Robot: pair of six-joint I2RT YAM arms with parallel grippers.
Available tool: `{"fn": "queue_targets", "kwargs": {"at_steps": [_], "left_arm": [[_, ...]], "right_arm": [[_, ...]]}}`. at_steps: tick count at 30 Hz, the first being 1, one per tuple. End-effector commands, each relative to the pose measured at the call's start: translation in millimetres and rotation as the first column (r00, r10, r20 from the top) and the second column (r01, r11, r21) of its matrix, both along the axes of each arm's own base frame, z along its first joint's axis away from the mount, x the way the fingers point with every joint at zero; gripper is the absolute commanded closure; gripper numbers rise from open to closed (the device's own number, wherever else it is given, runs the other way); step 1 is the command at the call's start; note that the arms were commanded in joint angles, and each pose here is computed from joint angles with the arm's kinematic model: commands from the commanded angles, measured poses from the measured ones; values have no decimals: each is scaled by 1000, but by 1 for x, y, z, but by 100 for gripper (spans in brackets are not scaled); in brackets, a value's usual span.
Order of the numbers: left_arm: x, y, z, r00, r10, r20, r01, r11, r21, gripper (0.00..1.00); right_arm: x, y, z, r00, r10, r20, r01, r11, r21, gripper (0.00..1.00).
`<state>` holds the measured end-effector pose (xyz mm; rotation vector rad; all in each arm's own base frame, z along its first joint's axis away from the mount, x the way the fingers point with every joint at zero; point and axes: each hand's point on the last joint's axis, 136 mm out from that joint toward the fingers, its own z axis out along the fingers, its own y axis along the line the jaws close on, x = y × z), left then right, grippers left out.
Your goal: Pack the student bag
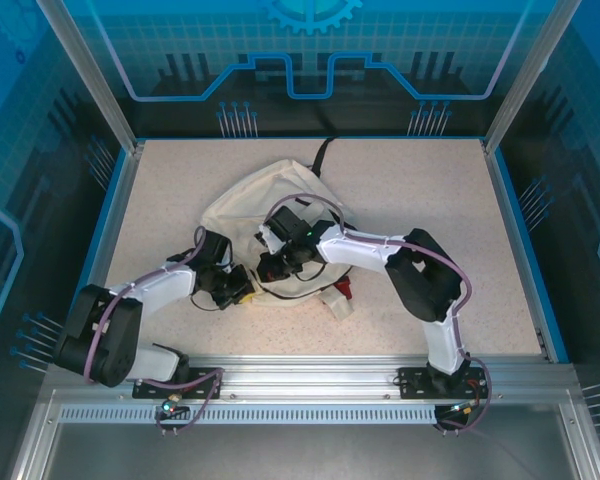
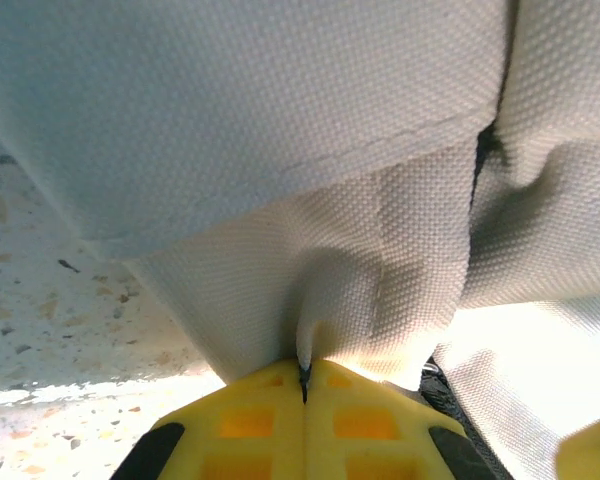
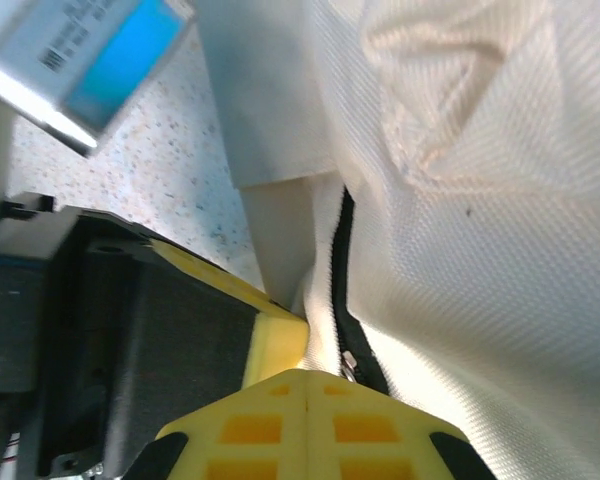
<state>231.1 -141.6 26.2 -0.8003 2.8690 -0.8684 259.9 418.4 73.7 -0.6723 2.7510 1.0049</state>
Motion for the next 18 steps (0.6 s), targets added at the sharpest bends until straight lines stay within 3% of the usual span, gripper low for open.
{"fn": "queue_targets", "kwargs": {"at_steps": [1,7,12,16,18], "left_arm": [[-5,2,5,1000,-19,1,19,1000,-10,96],[-4,6,16,1000,21,11,-21,1000,-20,81],[-2,1,33,994,106,21,-104,991,-89,56],[2,-7,37,991,129,21,-124,981,-151,49],[3,-11,37,993,116,18,-111,980,-167,47]], "right_arm": [[-1,-2,9,1000,-3,-7,3,999,35,100],[-6,-14,3,1000,-17,21,18,998,-63,97],[-19,-25,3,998,-62,20,64,994,-91,87],[-38,-28,-1,997,-73,-21,71,994,-85,87],[-44,-29,0,997,-74,-25,72,994,-87,80]]}}
